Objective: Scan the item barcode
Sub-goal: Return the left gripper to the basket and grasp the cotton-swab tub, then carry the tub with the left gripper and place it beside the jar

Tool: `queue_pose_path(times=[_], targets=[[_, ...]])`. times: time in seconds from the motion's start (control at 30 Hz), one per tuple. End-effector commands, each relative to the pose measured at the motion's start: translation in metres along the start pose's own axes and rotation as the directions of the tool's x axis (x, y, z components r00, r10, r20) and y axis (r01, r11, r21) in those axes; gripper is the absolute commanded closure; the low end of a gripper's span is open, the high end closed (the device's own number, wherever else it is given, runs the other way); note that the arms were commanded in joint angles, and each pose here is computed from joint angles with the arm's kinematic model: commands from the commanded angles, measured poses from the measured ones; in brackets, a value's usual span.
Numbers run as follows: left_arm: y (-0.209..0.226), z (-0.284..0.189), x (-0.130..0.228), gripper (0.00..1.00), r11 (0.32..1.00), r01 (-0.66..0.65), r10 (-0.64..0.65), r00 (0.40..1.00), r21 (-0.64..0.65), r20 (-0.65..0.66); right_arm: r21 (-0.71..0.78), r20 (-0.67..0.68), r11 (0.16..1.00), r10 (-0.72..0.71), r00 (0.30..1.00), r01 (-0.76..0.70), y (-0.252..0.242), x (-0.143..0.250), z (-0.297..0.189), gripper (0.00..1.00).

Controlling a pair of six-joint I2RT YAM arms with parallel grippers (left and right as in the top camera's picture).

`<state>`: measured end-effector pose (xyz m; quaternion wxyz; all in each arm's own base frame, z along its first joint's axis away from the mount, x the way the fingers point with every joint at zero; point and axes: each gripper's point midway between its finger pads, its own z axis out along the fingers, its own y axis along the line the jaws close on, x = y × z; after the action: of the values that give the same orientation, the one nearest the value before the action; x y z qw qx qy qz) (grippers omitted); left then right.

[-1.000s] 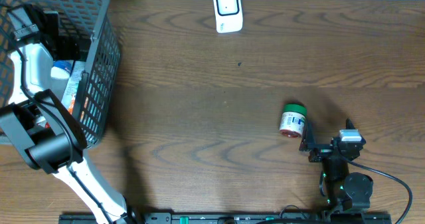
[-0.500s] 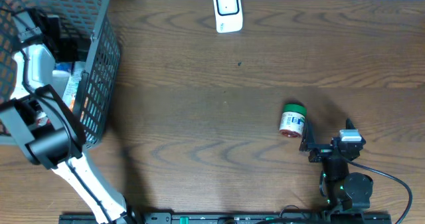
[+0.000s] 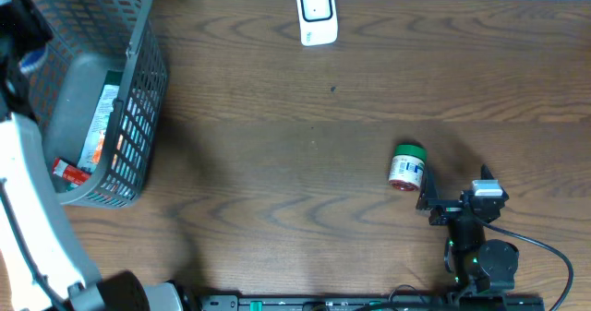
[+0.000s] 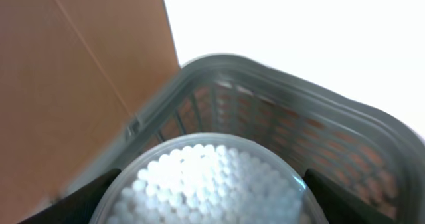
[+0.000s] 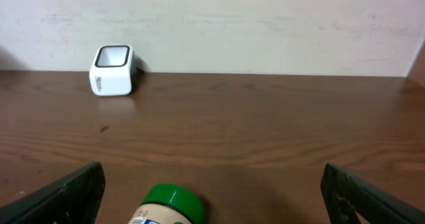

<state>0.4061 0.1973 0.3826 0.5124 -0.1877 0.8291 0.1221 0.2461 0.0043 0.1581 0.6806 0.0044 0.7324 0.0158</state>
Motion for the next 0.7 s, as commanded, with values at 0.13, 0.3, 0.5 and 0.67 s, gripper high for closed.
queue_pose_path(times=[0.13, 0.3, 0.5, 0.67], targets=[[-0.05, -0.083, 0.012, 0.25, 0.942, 0.177, -0.158, 0.983, 0.286, -0.089, 0.006, -0.003, 1.0, -0.016, 1.0, 0.016, -0.001, 0.002, 0.0, 0.01], [-0.089, -0.133, 0.042, 0.29, 0.853, 0.23, -0.133, 0.964, 0.468, -0.231, 0.006, -0.003, 1.0, -0.016, 1.0, 0.016, -0.001, 0.002, 0.0, 0.01], [-0.149, -0.157, 0.11, 0.29, 0.78, 0.225, 0.073, 0.894, 0.584, -0.442, 0.006, -0.003, 1.0, -0.016, 1.0, 0.016, -0.001, 0.002, 0.0, 0.01], [-0.222, -0.171, 0.168, 0.29, 0.657, 0.17, 0.325, 0.815, 0.735, -0.479, 0.006, -0.003, 1.0, -0.016, 1.0, 0.016, -0.001, 0.002, 0.0, 0.01]])
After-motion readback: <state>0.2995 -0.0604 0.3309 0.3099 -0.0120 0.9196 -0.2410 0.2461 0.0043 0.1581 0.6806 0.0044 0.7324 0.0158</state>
